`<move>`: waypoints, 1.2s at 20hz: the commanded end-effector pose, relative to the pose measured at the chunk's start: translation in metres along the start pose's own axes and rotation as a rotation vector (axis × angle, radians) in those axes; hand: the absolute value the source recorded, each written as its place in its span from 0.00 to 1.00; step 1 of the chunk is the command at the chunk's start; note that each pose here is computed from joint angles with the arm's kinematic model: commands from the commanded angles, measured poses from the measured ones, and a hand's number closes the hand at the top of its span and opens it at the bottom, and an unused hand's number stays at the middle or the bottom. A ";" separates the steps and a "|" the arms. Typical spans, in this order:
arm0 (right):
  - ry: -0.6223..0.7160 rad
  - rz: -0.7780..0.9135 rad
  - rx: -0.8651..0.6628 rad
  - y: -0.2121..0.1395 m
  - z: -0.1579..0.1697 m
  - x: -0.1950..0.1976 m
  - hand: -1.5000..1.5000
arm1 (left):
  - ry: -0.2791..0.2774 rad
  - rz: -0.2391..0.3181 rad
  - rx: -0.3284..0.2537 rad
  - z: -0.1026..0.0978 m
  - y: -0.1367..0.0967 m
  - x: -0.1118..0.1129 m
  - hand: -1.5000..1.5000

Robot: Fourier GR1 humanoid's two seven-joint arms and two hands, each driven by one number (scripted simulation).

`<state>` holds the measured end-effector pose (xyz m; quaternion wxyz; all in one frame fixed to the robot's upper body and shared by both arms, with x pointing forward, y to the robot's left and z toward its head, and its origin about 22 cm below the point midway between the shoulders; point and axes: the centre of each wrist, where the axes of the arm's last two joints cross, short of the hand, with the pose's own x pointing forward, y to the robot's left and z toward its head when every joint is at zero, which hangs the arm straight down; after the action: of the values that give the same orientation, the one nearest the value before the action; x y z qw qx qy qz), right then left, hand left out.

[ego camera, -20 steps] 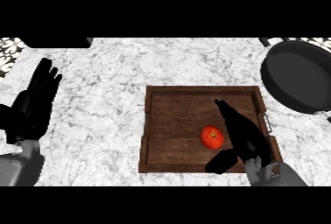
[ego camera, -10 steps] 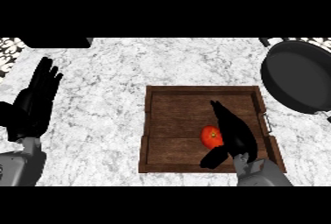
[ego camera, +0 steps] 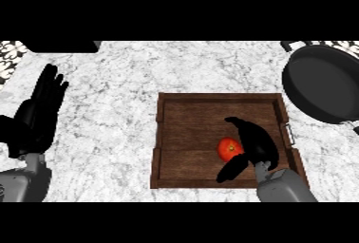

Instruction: Pick the tomato from the tray and place it in the pot

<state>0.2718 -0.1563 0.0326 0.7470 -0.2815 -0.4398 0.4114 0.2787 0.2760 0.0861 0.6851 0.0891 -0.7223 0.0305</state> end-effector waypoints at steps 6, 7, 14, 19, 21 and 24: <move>-0.098 0.107 0.001 0.038 -0.003 0.002 1.00 | 0.000 0.003 0.000 -0.010 0.002 -0.003 0.50; -0.089 0.095 0.016 0.011 0.009 -0.019 1.00 | -0.004 0.008 -0.002 -0.012 0.007 -0.003 0.50; -0.339 0.248 0.145 0.028 0.017 -0.017 1.00 | 0.010 -0.002 -0.006 -0.008 -0.002 -0.008 0.50; -0.596 0.373 0.224 0.026 0.044 -0.034 1.00 | 0.005 -0.008 0.008 -0.003 -0.001 -0.005 0.50; -0.609 0.355 0.199 0.015 0.071 -0.040 1.00 | -0.009 -0.007 0.007 -0.014 0.015 0.011 0.50; -0.624 0.299 0.122 -0.003 0.081 -0.055 1.00 | 0.021 -0.011 0.001 -0.004 0.003 -0.006 0.50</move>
<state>0.2031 -0.1849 0.0362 0.5378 -0.1627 -0.5511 0.6169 0.2815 0.2814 0.0814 0.6883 0.0919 -0.7189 0.0318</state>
